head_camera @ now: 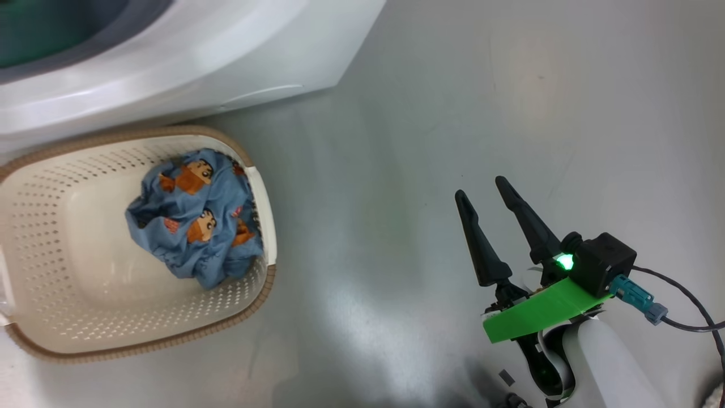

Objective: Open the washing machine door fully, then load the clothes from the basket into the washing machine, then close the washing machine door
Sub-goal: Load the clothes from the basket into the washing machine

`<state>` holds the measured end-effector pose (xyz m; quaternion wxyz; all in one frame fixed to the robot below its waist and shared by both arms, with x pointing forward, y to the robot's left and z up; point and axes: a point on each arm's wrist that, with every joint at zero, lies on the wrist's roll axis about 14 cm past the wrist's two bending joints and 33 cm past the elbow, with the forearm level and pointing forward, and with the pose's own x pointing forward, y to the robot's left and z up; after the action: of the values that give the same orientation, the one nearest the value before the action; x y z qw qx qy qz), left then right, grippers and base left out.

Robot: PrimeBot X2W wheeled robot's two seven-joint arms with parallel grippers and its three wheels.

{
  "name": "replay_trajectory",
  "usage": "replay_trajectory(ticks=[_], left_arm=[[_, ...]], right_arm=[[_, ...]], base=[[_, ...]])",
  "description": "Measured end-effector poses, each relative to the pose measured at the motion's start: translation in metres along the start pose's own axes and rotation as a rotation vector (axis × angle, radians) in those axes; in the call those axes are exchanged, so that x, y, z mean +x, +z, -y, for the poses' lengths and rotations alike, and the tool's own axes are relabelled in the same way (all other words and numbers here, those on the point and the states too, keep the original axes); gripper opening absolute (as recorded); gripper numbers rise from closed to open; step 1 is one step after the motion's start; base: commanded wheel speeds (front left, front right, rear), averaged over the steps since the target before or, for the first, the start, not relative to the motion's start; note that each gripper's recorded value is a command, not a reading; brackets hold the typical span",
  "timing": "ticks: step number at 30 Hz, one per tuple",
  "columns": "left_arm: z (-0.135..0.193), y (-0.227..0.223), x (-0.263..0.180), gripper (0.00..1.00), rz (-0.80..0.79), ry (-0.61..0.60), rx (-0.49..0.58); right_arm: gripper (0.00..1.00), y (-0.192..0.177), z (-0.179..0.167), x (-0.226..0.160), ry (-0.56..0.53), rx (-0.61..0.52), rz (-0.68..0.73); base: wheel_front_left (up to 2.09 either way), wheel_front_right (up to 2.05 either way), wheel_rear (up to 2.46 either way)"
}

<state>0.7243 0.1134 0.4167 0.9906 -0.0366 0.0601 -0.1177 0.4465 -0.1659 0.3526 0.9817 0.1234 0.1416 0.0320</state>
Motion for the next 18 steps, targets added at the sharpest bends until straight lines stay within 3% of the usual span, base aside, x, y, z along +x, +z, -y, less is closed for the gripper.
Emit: replay_trajectory(ticks=[18], left_arm=[[0.004, 0.040, -0.048, 1.00, 0.095, 0.012, -0.033]], right_arm=[[1.00, 0.033, -0.014, -0.001, 0.035, -0.003, 0.084]], base=[[0.00, 0.00, 0.00]])
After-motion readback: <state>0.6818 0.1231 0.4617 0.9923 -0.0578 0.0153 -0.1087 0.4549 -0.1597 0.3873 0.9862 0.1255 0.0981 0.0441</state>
